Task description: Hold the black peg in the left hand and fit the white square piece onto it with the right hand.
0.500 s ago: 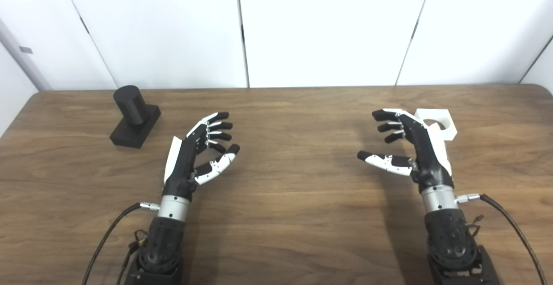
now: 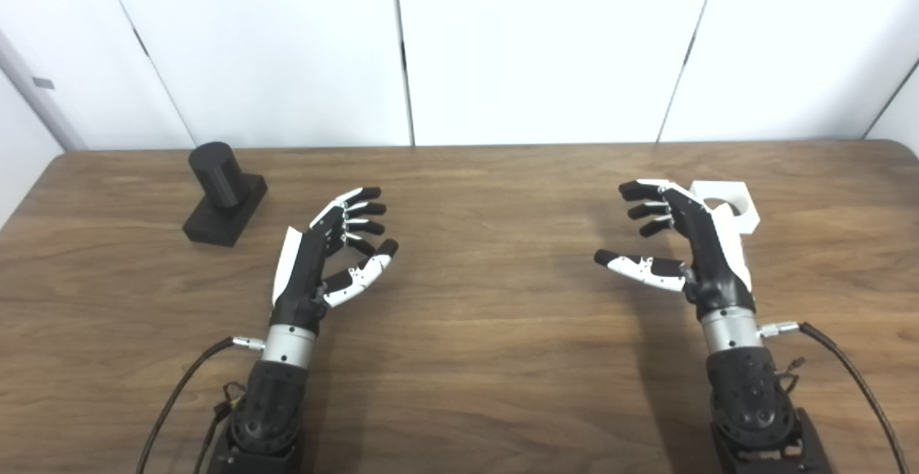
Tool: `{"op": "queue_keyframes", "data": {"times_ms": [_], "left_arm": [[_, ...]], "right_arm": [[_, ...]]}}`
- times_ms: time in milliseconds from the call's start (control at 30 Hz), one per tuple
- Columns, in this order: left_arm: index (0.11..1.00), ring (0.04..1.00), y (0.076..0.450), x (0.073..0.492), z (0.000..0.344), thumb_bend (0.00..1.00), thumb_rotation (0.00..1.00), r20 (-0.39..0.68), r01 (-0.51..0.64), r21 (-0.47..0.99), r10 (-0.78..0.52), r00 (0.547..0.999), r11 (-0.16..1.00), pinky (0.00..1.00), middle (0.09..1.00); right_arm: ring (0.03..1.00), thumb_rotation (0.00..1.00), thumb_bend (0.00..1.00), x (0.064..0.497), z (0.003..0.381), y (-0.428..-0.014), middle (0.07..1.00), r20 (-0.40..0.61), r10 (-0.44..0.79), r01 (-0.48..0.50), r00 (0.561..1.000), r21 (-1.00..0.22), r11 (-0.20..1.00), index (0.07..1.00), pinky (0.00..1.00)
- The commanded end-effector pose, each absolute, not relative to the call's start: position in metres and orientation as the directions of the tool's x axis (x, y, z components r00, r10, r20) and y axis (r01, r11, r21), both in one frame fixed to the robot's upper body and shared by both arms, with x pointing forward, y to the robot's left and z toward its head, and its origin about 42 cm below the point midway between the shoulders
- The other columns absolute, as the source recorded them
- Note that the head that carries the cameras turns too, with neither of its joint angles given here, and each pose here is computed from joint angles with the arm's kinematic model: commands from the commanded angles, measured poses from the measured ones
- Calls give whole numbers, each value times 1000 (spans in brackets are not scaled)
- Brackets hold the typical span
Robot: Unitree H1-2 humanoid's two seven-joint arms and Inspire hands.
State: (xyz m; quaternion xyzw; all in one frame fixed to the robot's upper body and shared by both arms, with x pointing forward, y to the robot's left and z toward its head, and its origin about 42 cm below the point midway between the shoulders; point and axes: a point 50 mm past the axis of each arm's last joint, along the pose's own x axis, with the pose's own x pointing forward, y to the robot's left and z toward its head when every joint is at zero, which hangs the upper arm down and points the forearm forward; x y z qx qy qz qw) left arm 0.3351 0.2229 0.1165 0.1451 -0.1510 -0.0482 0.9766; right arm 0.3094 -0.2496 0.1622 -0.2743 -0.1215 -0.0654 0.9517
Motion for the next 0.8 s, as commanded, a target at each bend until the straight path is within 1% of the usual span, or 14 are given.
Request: {"op": "queue_keyframes", "data": {"times_ms": [0,67,167,333,467,567,767], "left_arm": [[779,651,223,341,126,489,112,329,46,305,-151,932,951,506,734],[777,649,222,341,126,489,104,328,45,303,-149,933,952,504,732],[772,653,221,341,124,492,105,329,45,306,-150,932,951,506,731],[772,670,216,338,118,496,135,320,50,325,-160,934,944,530,733],[765,672,213,335,114,485,92,316,48,319,-154,936,947,530,728],[768,688,212,334,111,485,32,302,54,308,-152,941,950,534,738],[772,691,213,333,110,472,50,305,53,321,-156,940,946,547,740]], "right_arm": [[641,73,619,314,178,-249,704,351,-45,225,935,-491,842,673,519],[642,79,619,314,178,-249,705,353,-44,225,935,-492,841,672,522],[636,58,615,314,175,-251,698,363,-37,226,931,-494,839,665,515],[644,51,610,311,169,-254,702,352,-41,223,935,-495,839,664,534],[649,34,614,309,167,-256,703,351,-48,231,935,-500,835,663,535],[641,21,626,307,165,-256,700,351,-50,232,935,-500,834,666,524],[644,0,632,306,163,-255,700,353,-46,226,934,-487,844,666,526]]}}
